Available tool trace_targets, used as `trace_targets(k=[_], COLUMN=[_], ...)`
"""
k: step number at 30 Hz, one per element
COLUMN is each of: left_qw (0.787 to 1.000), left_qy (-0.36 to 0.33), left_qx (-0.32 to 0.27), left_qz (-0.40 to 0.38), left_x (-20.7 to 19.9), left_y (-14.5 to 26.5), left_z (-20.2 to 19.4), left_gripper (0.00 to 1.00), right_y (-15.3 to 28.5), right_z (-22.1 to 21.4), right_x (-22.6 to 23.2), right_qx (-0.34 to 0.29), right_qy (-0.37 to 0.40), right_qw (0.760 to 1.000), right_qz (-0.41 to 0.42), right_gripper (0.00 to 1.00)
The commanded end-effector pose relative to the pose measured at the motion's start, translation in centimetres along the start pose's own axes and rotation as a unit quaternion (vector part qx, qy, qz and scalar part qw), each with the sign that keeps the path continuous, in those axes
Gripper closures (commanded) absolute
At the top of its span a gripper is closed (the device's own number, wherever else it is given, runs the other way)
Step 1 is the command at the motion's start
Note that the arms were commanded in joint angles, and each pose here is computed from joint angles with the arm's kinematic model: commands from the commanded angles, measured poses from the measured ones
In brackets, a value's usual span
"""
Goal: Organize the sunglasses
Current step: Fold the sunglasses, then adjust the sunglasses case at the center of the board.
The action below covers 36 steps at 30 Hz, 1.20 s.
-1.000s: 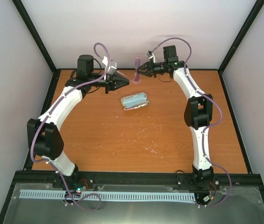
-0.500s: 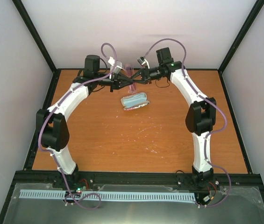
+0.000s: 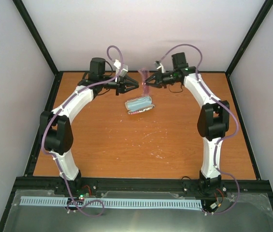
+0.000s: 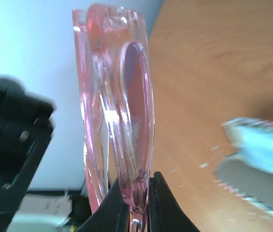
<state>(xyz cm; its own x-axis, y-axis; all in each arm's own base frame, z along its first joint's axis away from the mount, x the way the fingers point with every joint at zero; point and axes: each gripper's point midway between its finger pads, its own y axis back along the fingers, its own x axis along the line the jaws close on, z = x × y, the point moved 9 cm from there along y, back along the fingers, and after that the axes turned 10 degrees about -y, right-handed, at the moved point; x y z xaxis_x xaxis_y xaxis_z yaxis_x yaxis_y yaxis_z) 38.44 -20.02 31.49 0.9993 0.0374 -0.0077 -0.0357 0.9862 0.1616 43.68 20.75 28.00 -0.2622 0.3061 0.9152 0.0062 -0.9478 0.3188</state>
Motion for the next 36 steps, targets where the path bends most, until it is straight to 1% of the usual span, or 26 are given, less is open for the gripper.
trace_targets(k=[1,3,4,8,13,18,21,25,28,31,36], left_qw=[1.000,0.999,0.999,0.992,0.972,0.953,0.944,0.938,0.927,0.919,0.910], left_qy=[-0.004,0.019,0.026,0.036,0.059,0.059,0.063,0.071,0.092,0.099,0.102], left_qx=[0.011,0.026,0.040,0.119,0.227,0.296,0.323,0.337,0.359,0.379,0.400], left_qz=[-0.008,-0.012,-0.009,0.007,-0.002,-0.018,-0.034,-0.044,-0.050,-0.043,-0.027], left_x=[0.2,0.6,0.8,0.4,-0.9,-2.2,-3.0,-3.5,-3.4,-2.9,-2.3], left_y=[-1.9,-2.5,-2.6,-2.7,-2.8,-4.4,-5.9,-7.2,-7.8,-8.0,-8.2], left_z=[-0.4,-1.7,-2.5,-6.6,-11.3,-13.8,-15.1,-15.8,-17.1,-18.5,-19.5], left_gripper=[0.85,0.91,0.93,0.99,0.99,0.99,0.99,0.99,0.99,0.99,0.99], right_y=[7.0,8.1,8.1,7.1,6.1,5.3,4.9,4.7,4.7,4.8,4.8], right_z=[4.7,5.9,6.3,7.6,8.1,8.5,8.4,8.2,8.1,8.2,8.2], right_x=[-1.3,-1.9,-2.3,-4.4,-6.8,-8.7,-9.6,-10.2,-10.3,-10.4,-10.9], right_qx=[-0.160,-0.177,-0.175,-0.156,-0.143,-0.135,-0.130,-0.126,-0.128,-0.133,-0.139], right_qy=[0.005,0.007,0.010,0.004,-0.004,-0.011,-0.014,-0.017,-0.016,-0.013,-0.014], right_qw=[0.986,0.984,0.984,0.988,0.990,0.991,0.991,0.992,0.992,0.991,0.989], right_qz=[-0.039,-0.038,-0.036,-0.011,0.003,0.006,0.003,-0.004,-0.011,-0.023,-0.044], right_gripper=[0.97,0.97,0.97,0.97,0.97,0.97,0.97,0.97,0.97,0.97,0.97])
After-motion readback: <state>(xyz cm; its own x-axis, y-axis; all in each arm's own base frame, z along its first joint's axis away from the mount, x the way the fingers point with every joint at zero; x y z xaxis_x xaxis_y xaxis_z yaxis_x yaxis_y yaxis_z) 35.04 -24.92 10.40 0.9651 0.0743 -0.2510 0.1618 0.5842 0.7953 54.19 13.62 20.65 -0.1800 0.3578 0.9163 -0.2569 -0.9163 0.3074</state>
